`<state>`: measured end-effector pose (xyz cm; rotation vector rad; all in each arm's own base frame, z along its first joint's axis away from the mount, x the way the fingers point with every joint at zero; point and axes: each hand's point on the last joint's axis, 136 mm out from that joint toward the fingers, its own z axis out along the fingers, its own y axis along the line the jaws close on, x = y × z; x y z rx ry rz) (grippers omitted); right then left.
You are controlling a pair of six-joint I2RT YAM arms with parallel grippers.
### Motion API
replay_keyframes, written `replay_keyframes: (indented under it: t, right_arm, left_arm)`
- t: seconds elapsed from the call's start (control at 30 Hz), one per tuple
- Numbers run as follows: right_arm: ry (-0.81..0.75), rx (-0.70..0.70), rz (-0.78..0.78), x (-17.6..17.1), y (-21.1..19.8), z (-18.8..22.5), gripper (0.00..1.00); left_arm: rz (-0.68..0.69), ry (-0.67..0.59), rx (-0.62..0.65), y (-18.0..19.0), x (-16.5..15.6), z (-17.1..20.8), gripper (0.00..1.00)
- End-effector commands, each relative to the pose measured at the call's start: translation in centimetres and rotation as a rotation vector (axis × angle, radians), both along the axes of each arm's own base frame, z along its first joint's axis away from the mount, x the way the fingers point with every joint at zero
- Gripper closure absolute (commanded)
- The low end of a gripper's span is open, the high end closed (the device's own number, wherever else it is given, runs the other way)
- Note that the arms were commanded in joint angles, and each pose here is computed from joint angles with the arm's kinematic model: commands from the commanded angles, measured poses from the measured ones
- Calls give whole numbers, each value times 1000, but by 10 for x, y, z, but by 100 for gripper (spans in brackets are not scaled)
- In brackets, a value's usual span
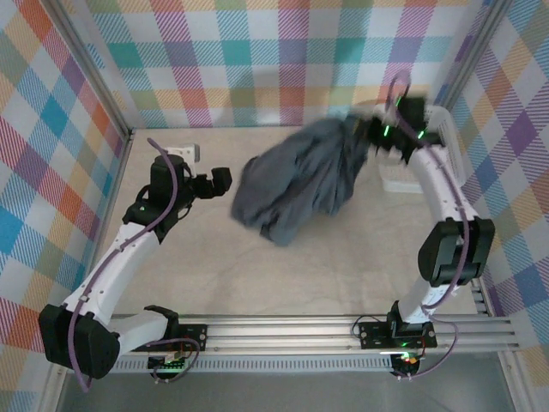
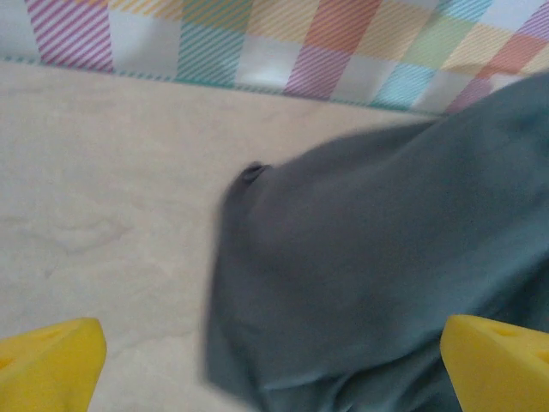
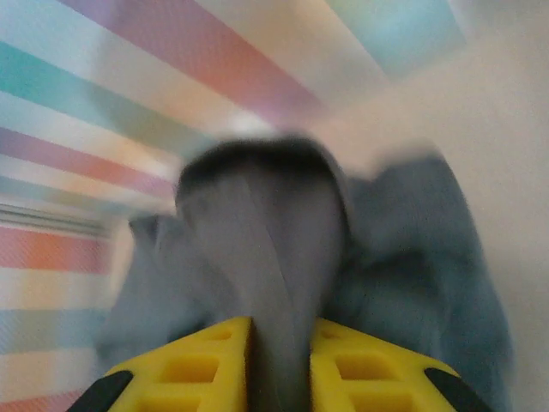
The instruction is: Fold the inside-out t-shirt
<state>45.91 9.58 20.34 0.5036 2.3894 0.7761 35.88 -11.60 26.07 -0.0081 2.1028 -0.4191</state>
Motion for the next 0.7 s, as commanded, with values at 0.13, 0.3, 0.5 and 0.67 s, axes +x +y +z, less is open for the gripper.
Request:
replay_keyframes:
  t: [0.13, 0.3, 0.5, 0.67]
  right_arm:
    - [177, -67, 24, -99, -2, -61, 49]
    - [182, -139, 45, -96, -6, -62, 44]
    - [163, -225, 21, -54, -11, -78, 35]
    - [172, -197, 88, -10, 8, -107, 42]
  left_arm:
    - [-48, 192, -35, -23, 8, -45, 0]
    - [-11, 394, -59, -38, 32, -89, 8]
    - [-191, 537, -103, -103, 49, -122, 18]
    - [-356, 519, -80, -176, 51, -123, 15]
